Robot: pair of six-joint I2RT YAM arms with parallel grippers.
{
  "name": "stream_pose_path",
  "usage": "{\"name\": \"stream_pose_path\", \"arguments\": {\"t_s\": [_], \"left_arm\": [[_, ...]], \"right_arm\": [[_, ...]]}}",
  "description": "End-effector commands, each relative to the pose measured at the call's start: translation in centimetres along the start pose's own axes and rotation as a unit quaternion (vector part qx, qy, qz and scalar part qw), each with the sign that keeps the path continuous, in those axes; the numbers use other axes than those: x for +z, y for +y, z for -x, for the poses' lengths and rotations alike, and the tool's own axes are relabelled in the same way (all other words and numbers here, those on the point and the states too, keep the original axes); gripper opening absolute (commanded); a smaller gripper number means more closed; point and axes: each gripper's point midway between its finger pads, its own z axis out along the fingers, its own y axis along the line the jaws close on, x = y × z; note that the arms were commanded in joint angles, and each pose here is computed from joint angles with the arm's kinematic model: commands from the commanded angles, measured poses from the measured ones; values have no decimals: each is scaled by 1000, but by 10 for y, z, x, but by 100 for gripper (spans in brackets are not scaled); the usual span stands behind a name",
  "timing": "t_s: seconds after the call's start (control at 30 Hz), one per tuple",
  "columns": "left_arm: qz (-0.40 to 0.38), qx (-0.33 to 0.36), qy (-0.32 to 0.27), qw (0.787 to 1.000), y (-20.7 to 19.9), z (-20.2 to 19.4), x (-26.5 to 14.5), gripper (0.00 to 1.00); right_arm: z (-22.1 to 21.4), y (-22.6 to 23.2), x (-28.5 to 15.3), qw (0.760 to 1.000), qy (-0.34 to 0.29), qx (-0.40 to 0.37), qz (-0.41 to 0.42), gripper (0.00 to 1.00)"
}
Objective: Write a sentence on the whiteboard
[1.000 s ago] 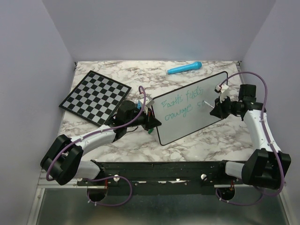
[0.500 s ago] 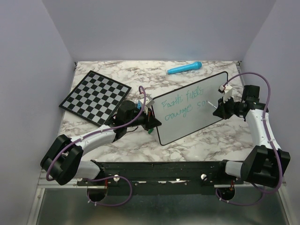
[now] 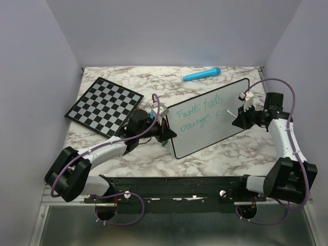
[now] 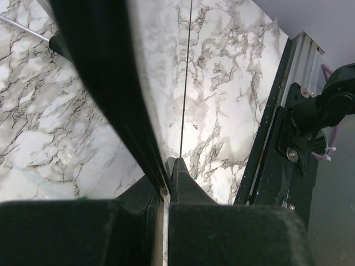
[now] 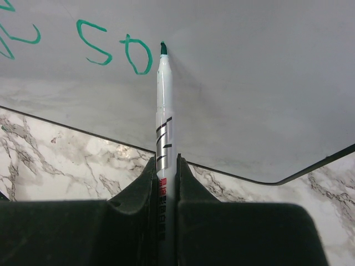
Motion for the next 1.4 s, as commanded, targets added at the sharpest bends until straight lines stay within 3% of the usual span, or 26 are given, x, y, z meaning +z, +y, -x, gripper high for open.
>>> {"name": "stream_pose_path", "arguments": {"t_s": [0.0, 0.6, 1.37], "left_arm": [[29, 12, 79, 996, 19, -50, -4, 0], [29, 13, 78, 996, 19, -50, -4, 0], [30, 14, 79, 996, 19, -50, -4, 0]], "right_arm": [[4, -4, 3, 1000, 1, -2, 3, 1], [-30, 2, 6, 999, 45, 1, 0, 0], [20, -29, -13, 998, 0, -12, -60, 1]]}}
